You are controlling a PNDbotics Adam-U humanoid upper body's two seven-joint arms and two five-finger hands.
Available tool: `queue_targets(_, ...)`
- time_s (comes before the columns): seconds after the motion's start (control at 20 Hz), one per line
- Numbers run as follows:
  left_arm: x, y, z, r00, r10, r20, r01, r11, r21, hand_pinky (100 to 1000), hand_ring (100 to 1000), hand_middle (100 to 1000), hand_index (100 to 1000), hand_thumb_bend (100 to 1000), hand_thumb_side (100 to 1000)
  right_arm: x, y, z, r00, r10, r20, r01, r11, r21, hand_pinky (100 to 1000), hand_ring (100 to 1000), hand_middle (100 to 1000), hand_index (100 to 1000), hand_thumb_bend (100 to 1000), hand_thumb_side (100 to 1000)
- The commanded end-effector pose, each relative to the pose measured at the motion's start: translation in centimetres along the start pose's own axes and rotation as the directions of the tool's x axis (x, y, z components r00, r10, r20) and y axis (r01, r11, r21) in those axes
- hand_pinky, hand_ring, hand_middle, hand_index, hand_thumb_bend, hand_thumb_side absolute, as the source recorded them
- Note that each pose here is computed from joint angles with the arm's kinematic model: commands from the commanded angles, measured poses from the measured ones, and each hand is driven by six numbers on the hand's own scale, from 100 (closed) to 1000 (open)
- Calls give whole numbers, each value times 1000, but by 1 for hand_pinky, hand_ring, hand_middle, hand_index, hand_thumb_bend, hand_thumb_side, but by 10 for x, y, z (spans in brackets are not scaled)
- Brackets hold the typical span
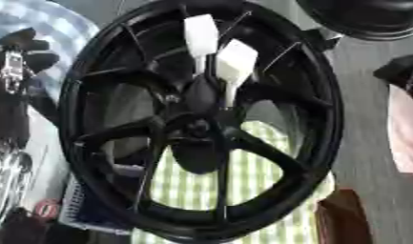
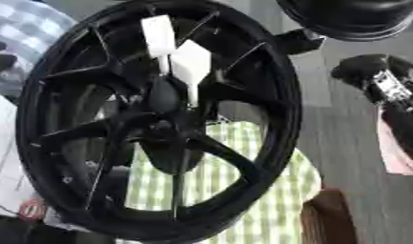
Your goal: Pull the pin out of the wheel hub.
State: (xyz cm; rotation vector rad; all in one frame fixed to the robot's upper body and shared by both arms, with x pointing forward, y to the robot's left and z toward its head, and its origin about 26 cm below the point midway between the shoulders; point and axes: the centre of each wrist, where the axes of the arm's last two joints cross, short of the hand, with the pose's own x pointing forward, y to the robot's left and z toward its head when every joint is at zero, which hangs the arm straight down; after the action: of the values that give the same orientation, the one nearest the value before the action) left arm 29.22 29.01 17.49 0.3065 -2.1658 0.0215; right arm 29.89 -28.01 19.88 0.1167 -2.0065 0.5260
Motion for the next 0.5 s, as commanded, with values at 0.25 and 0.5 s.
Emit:
queue_targets(0.25,9,2,-4,999,-3,34,3,1000,-17,798,658,651,797,100,723,10,-6,1,999,30,33,-30,999,16,960,819,687,723,100,638)
queue_targets(0.5,8,3,-4,1000,-8,30,9,1000,-21,798,659,652,797,100,722,21,-14,-4,994,74,78,-79,995,63,955,820,690,727,100,607)
